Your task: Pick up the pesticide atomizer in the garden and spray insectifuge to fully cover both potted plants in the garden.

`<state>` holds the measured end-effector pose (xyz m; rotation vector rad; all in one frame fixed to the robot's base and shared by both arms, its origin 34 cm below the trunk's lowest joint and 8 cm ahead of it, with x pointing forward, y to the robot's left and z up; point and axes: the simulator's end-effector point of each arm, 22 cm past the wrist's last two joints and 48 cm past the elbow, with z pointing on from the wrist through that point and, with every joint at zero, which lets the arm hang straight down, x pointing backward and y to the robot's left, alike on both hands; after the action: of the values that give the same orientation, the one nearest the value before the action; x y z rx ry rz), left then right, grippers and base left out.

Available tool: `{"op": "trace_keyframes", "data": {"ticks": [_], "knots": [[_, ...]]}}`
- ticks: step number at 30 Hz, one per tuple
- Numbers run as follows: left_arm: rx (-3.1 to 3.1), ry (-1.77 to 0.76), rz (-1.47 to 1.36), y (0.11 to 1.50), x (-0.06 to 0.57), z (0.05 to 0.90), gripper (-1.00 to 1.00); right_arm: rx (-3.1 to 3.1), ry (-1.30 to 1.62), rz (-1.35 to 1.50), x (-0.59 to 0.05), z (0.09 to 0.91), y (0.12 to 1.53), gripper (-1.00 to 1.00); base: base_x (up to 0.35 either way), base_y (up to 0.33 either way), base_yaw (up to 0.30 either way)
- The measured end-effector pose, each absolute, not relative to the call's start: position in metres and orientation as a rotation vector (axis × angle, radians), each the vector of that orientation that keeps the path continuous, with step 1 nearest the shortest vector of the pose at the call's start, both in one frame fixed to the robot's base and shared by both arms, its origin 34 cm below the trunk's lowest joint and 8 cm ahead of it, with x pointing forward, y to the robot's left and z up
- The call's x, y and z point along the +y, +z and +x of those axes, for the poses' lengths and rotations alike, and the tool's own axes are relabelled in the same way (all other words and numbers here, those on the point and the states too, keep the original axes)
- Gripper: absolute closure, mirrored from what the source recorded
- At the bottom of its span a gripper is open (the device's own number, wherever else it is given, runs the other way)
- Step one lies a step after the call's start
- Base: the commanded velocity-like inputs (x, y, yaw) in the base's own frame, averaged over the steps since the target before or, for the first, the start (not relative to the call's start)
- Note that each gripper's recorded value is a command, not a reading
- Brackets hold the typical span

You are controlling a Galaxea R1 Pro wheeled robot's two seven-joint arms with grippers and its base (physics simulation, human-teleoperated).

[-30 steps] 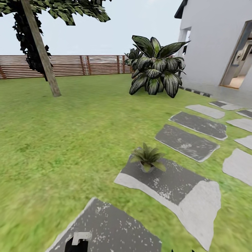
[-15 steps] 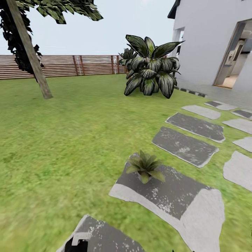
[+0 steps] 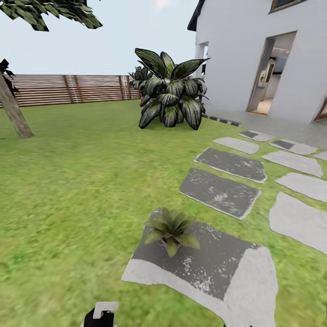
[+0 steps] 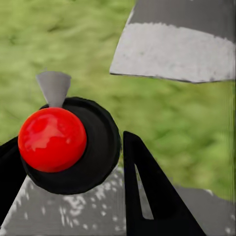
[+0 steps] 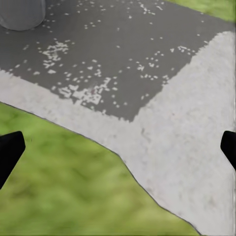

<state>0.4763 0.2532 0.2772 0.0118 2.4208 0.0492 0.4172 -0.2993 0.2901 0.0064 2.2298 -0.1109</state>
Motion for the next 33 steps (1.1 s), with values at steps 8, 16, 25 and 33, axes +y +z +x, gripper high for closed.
{"op": "trace_keyframes", "data": {"ticks": [8,16,25,33], "knots": [[2.415,0.049,0.011,0.2789,0.2529,0.4779,1.0,2.225,-0.111,0.007,-0.2993,0.4187,0.2915,-1.0,0.28,0.0,-0.3],[2.412,0.049,0.01,0.2803,0.253,0.4792,1.0,2.222,-0.111,0.007,-0.2993,0.4195,0.2925,-1.0,0.033,0.0,-0.3],[2.407,0.049,0.009,0.282,0.253,0.4806,1.0,2.217,-0.109,0.007,-0.2987,0.4213,0.2941,-1.0,0.003,0.0,-0.25],[2.398,0.043,0.018,0.2847,0.2523,0.4848,1.0,2.211,-0.095,-0.002,-0.2924,0.4243,0.2954,-1.0,0.03,0.0,-0.017]]}}
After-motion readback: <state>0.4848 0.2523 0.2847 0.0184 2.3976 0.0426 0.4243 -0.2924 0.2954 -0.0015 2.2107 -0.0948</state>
